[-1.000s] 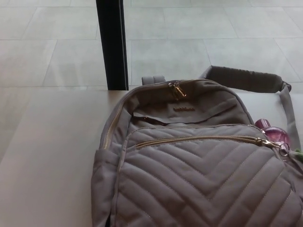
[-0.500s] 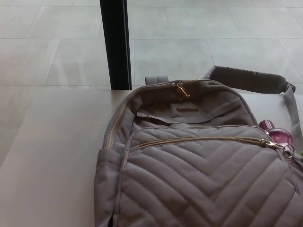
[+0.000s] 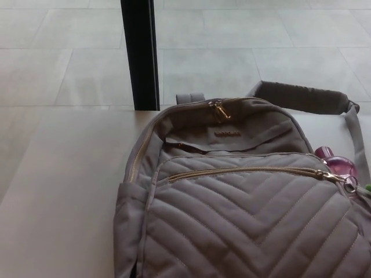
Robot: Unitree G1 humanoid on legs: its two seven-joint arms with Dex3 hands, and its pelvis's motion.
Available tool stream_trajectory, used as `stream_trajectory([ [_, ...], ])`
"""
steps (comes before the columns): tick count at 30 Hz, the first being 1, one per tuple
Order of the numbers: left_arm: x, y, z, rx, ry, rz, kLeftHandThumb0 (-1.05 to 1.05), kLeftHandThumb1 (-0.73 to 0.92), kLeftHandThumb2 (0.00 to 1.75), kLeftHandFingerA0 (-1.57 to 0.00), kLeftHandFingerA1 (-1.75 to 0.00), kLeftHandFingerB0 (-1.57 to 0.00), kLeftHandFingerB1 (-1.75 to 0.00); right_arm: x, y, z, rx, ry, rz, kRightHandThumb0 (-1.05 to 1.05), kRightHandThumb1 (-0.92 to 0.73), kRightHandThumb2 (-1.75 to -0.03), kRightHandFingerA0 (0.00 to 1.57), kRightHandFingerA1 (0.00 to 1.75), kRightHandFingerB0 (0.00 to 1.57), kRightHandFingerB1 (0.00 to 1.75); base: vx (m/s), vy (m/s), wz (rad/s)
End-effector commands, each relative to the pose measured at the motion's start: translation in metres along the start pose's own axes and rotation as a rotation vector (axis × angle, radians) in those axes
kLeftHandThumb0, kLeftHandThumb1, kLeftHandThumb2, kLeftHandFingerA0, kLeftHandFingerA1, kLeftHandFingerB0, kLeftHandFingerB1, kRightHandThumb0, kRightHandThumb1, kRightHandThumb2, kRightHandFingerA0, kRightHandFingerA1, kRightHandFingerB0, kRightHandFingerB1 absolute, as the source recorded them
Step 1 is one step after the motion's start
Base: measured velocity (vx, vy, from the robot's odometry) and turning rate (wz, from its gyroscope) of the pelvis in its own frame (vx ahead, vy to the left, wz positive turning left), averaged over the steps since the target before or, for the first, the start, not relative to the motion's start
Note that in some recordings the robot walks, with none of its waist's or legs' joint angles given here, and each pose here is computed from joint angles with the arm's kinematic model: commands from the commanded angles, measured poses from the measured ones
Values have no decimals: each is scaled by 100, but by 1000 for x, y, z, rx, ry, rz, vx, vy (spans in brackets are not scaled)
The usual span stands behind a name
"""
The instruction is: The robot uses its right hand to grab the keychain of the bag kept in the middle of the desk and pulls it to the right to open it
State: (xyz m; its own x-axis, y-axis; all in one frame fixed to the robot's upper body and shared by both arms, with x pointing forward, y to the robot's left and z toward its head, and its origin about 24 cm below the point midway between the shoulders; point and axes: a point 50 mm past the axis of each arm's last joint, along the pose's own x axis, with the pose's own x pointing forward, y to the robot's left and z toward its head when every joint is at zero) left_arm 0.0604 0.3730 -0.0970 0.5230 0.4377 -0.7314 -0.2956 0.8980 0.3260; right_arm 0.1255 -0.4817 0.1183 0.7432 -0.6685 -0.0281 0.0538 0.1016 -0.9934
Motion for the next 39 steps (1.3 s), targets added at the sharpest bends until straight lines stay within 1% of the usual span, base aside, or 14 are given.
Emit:
stream_trajectory([
  [1, -3, 19, -2, 80, 64, 77, -84, 70, 110, -63, -65, -48, -56, -64, 82, -90, 829, 742, -44, -44, -61, -60, 91, 133, 7, 48, 0, 0, 0],
  [2, -4, 21, -3, 75, 72, 87, -87, 91, 67, -68, -59, -54, -45, -73, 92, -92, 795, 755, 11, -40, -64, -60, 91, 132, 11, 49, 0, 0, 0],
  [6, -3, 29, 1, 99, 94, 94, -86, 89, 67, -70, -55, -52, -43, -90, 114, -91, 648, 698, 194, -30, -43, -93, 63, 80, 5, 51, 0, 0, 0],
  [9, -2, 30, 2, 127, 119, 76, -87, 89, 67, -69, -51, -49, -39, -95, 118, -92, 592, 666, 258, -44, -64, -60, 57, 74, 18, 37, 0, 0, 0],
  [18, -3, 25, 2, 747, 176, -77, -85, 91, 66, -56, -76, -44, -42, -89, 125, -77, 327, 464, 515, -53, -51, -85, 60, 77, 20, 50, 0, 0, 0],
  [24, -3, 29, 2, 656, 178, -45, -82, 88, 67, -61, -60, -36, -38, -91, 128, -78, 326, 472, 532, -52, -49, -86, 48, 71, 27, 50, 0, 0, 0],
  [26, -3, 29, 4, 589, 158, -18, -87, 74, 110, -58, -66, -30, -50, -90, 128, -77, 323, 467, 539, -50, -63, -59, 54, 72, 34, 39, 0, 0, 0],
  [27, -1, 29, 7, 515, 146, 16, -81, 86, 66, -67, -52, -35, -36, -90, 128, -77, 311, 456, 553, -53, -63, -59, 54, 71, 31, 38, 0, 0, 0],
  [29, -1, 29, 8, 437, 130, 23, -82, 70, 106, -59, -64, -30, -50, -89, 128, -76, 297, 449, 564, -54, -64, -59, 53, 71, 30, 38, 0, 0, 0],
  [30, -1, 29, 8, 420, 133, 34, -75, 83, 65, -66, -53, -40, -37, -89, 128, -76, 291, 445, 567, -55, -63, -59, 54, 69, 30, 38, 0, 0, 0],
  [33, -2, 31, 10, 388, 98, 54, -65, 73, 62, -63, -84, -57, -45, -90, 128, -74, 307, 412, 529, -55, -45, -87, 78, 93, 34, 53, 0, 0, 0],
  [35, -2, 32, 6, 341, 113, 73, -59, 67, 60, -62, -64, -52, -40, -90, 127, -71, 350, 378, 479, -45, -55, -59, 96, 131, 57, 43, 0, 0, 0],
  [38, -3, 32, 4, 312, 111, 89, -56, 65, 60, -65, -68, -51, -41, -89, 125, -68, 353, 332, 439, -49, -46, -85, 109, 120, 53, 57, 0, 0, 0],
  [39, -3, 32, 4, 331, 111, 94, -52, 63, 59, -73, -96, -49, -41, -88, 126, -66, 355, 330, 422, -38, -56, -57, 85, 102, 62, 41, 0, 0, 0],
])
